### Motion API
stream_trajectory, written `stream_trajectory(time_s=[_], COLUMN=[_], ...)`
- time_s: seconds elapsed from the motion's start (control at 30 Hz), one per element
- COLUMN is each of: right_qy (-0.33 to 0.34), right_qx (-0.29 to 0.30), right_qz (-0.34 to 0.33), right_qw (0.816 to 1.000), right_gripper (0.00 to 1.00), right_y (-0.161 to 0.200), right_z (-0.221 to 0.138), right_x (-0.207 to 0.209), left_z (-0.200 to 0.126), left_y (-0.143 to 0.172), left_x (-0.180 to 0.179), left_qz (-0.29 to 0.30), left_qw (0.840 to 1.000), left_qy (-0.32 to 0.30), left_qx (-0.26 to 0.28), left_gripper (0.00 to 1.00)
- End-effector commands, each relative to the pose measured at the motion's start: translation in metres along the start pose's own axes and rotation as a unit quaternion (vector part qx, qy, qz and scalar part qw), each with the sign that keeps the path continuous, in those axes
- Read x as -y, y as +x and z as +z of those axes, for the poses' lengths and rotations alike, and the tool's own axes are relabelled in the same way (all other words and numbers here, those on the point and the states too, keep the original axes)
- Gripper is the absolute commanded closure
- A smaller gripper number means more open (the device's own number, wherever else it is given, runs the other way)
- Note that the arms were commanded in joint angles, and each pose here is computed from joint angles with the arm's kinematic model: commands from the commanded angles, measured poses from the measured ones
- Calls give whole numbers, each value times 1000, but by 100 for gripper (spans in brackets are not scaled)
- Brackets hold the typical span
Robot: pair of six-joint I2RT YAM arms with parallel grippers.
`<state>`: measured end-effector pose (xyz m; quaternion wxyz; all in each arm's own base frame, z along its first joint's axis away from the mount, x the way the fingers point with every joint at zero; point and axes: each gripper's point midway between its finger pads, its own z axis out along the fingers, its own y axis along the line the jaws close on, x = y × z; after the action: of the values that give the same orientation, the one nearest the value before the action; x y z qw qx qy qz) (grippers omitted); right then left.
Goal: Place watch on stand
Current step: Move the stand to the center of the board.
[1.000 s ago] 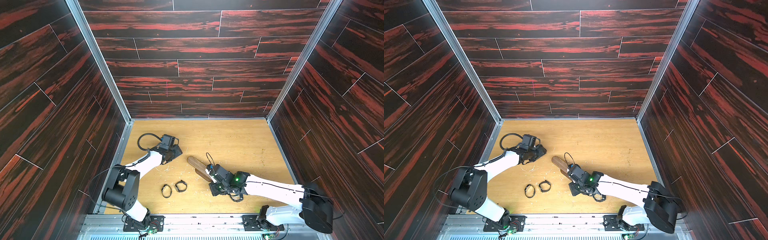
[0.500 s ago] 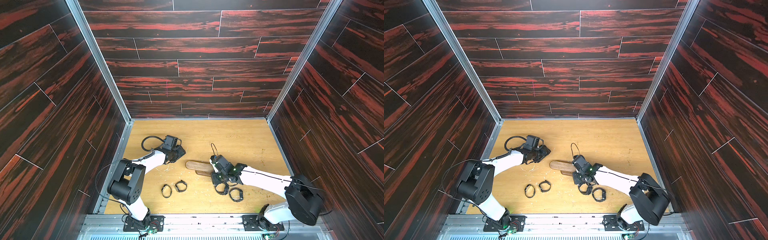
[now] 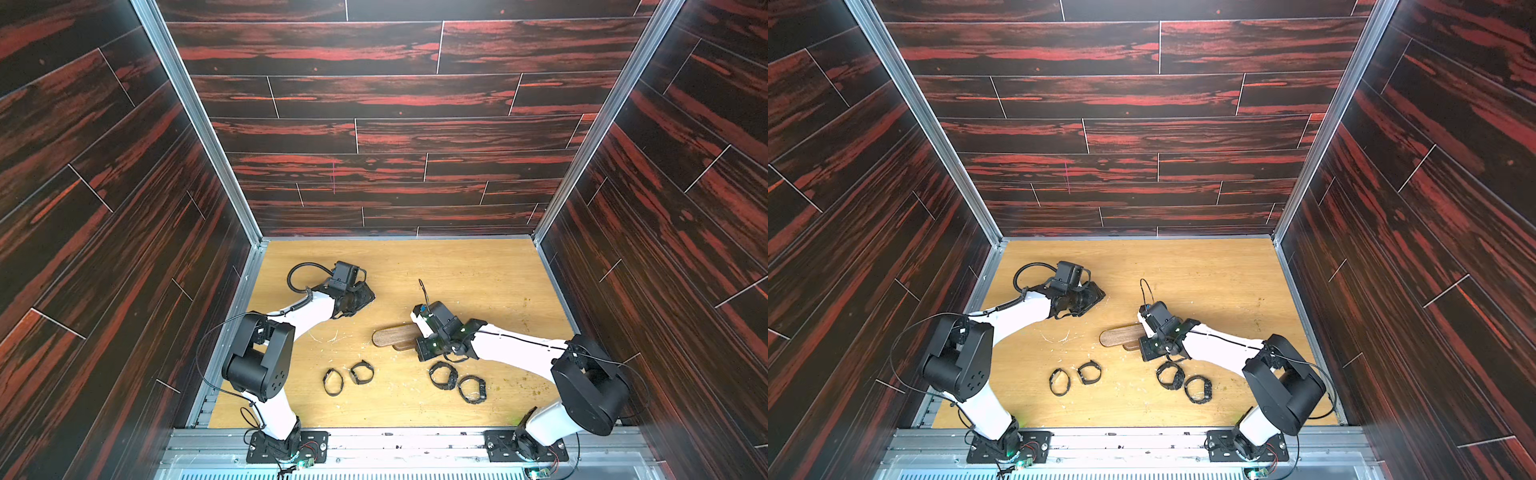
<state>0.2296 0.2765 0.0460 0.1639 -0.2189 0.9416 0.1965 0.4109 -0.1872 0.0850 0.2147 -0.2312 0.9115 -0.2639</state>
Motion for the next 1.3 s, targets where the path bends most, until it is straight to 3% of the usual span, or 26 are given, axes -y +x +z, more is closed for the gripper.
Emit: stream_trajectory(time_s=[0.0, 0.6, 1.27], right_qy=[-10, -16, -69], right_qx=[-14, 1, -1], right_qz=[8, 7, 4], right_qw=[1000, 1000, 998], right_gripper=[100, 100, 100], right_y=[9, -38, -77], right_z=[8, 35, 62], right_x=[-2, 2, -27], left_z=[-5, -28, -52], left_y=[-5, -38, -59], left_x=[0, -12, -27], left_qz=[9, -5, -6], left_qw=[1000, 999, 997], left_qy=[-13, -27, -44], left_qx=[0, 28, 57], left_gripper=[37, 37, 35])
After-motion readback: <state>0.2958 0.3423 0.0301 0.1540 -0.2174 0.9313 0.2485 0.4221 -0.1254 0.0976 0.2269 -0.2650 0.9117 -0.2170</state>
